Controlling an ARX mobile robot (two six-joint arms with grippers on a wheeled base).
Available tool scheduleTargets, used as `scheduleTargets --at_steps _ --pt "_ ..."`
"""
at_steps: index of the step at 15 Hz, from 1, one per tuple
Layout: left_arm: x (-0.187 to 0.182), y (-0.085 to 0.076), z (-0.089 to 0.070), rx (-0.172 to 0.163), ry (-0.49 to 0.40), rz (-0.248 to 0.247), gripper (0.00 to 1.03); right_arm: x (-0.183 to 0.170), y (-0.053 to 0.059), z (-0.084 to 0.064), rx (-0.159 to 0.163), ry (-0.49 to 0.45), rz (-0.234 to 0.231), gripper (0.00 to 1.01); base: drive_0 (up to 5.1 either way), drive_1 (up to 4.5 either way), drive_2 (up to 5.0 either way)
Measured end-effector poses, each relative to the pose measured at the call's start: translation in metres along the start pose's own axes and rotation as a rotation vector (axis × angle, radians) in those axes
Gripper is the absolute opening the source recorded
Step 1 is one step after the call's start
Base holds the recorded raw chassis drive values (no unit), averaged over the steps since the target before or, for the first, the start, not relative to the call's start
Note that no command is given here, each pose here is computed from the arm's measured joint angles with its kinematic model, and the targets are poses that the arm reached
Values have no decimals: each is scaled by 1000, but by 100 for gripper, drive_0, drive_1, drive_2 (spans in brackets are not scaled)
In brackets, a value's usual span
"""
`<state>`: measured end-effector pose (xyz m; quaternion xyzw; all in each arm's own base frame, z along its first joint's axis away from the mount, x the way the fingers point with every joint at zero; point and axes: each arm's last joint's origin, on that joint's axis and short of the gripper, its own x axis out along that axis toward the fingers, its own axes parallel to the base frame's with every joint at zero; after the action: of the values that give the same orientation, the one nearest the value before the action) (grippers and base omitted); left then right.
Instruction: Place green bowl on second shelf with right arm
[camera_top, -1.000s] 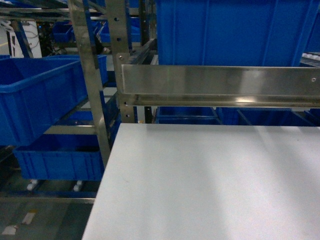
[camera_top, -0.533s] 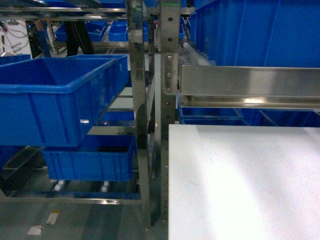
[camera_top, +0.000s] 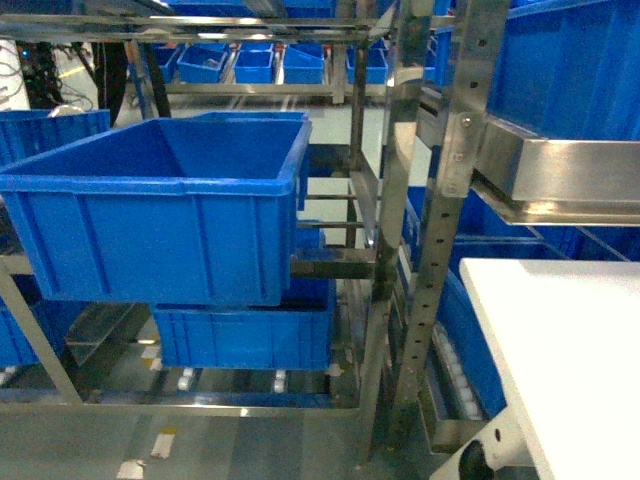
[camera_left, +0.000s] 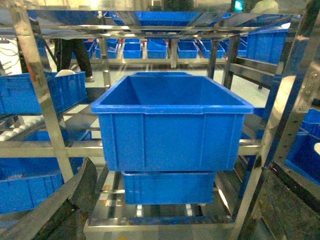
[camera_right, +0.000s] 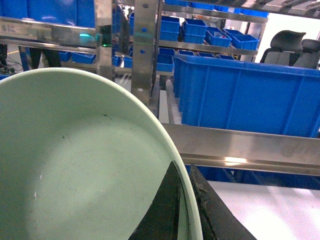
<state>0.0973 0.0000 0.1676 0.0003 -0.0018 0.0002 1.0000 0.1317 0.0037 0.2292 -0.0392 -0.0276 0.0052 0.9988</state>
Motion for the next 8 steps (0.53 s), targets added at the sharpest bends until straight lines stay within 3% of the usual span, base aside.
scheduleTargets --at_steps 6,8 --pt "0 0 0 0 2 -1 98 0 0 0 0 -1 0 3 -482 345 135" --pt "0 0 0 0 0 2 98 0 0 1 1 -7 1 3 3 415 -410"
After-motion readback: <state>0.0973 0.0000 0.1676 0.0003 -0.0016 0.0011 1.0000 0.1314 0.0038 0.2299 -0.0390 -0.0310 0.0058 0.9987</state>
